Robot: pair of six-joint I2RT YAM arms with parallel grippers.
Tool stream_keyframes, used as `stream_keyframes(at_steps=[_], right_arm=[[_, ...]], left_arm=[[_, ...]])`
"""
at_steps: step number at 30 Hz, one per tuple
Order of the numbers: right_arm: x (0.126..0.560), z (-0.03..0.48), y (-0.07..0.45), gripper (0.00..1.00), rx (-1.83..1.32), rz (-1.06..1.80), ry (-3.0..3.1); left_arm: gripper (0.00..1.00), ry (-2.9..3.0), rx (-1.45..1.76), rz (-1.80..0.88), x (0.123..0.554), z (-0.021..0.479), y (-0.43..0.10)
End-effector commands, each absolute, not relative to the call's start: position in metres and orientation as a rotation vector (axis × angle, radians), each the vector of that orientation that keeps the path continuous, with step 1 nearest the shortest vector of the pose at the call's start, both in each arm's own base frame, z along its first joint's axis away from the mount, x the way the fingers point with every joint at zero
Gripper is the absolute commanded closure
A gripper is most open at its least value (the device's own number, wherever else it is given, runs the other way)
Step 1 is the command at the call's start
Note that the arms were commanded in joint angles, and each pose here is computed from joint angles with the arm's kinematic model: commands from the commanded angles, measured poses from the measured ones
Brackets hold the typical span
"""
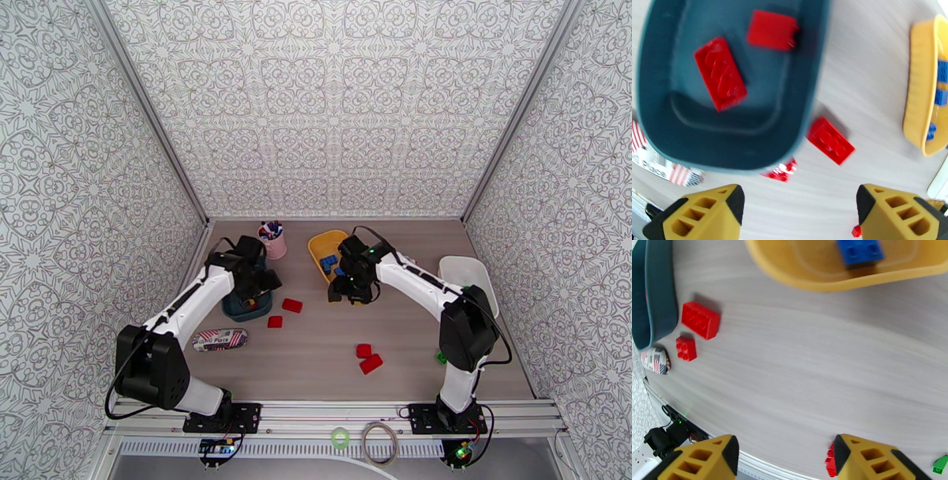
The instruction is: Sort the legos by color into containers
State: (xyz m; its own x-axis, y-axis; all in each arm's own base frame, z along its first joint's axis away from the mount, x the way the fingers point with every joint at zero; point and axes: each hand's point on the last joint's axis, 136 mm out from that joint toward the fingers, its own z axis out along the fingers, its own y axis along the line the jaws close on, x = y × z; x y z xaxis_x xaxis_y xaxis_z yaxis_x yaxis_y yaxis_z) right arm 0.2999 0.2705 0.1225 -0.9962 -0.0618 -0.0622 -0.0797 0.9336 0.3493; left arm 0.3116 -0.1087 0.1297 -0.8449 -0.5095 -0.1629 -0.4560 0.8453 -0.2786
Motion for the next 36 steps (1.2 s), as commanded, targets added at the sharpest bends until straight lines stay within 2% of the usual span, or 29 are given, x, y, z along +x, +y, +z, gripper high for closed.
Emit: stream_keyframes(at_steps=[1, 5, 11, 24, 36], right_arm=[[0.302, 0.132, 0.252, 0.29, -0.119, 0.51, 3.015], [0.304, 0.133, 0.239, 0.28, -0.097, 0.516, 3.005], [0.3, 0.132, 0.226, 0.28, -0.081, 0.517, 3.005], [0.295, 0.129, 0.205, 0.28, -0.038, 0.547, 2.998], [0.303, 0.124, 0.22, 0.28, -0.059, 0.648, 3.008]], left_arm=[[0.17, 2.765, -0.774, -0.393, 0.314, 0.134, -0.137], [0.16, 2.794, -0.77, -0.449, 0.315, 0.118, -0.174], [0.17, 2.816, -0.83, -0.455, 0.322, 0.095, -0.2], [0.18, 2.839, -0.978, -0.341, 0.344, 0.056, -0.2], [0.2, 2.842, -1.074, -0.284, 0.342, 0.035, -0.188]])
